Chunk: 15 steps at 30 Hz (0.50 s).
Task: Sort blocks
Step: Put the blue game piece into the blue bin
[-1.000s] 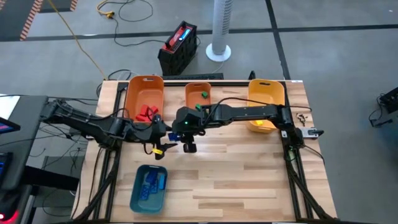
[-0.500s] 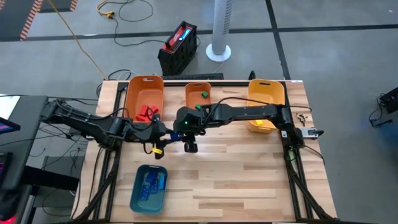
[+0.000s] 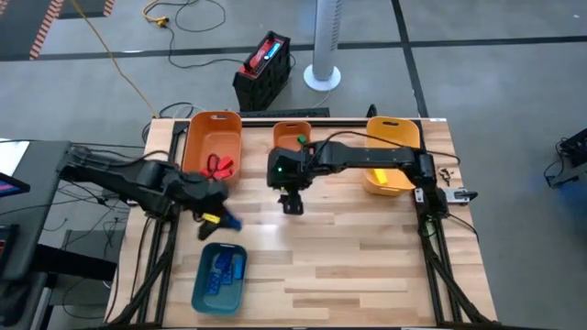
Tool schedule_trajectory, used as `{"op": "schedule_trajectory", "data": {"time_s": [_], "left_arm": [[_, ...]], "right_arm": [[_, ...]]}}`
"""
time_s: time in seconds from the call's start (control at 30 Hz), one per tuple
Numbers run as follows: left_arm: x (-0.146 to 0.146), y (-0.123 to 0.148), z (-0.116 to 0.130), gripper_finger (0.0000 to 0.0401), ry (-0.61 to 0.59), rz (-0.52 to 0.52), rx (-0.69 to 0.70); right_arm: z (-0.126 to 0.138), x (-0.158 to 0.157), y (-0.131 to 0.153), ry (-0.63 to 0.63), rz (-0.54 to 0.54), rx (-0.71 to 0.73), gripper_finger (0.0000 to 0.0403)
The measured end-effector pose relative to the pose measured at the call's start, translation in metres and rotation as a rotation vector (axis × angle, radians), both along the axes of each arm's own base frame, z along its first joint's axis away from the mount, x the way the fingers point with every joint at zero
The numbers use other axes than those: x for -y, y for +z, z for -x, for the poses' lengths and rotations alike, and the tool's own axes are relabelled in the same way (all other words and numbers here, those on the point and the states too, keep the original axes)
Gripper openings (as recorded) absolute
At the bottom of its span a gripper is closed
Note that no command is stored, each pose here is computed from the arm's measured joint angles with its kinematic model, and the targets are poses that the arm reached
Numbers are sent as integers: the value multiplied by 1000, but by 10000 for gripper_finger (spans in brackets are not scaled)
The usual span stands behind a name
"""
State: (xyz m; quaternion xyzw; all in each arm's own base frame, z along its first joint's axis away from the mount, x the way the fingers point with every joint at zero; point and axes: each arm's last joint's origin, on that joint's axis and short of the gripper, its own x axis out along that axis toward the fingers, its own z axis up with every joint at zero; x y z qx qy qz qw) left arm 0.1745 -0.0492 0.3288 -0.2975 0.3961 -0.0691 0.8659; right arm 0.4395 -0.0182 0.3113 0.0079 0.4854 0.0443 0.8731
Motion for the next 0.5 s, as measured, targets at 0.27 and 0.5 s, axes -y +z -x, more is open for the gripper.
{"op": "schedule_trajectory", "data": {"time_s": [0.27,0.5], "left_arm": [[45,-25,13,143,-66,93,-392],[68,-48,1,144,60,-77,-436]], "right_arm": [[-2,16,0,-82,-25,14,265],[-3,10,0,-64,-22,25,265]]}}
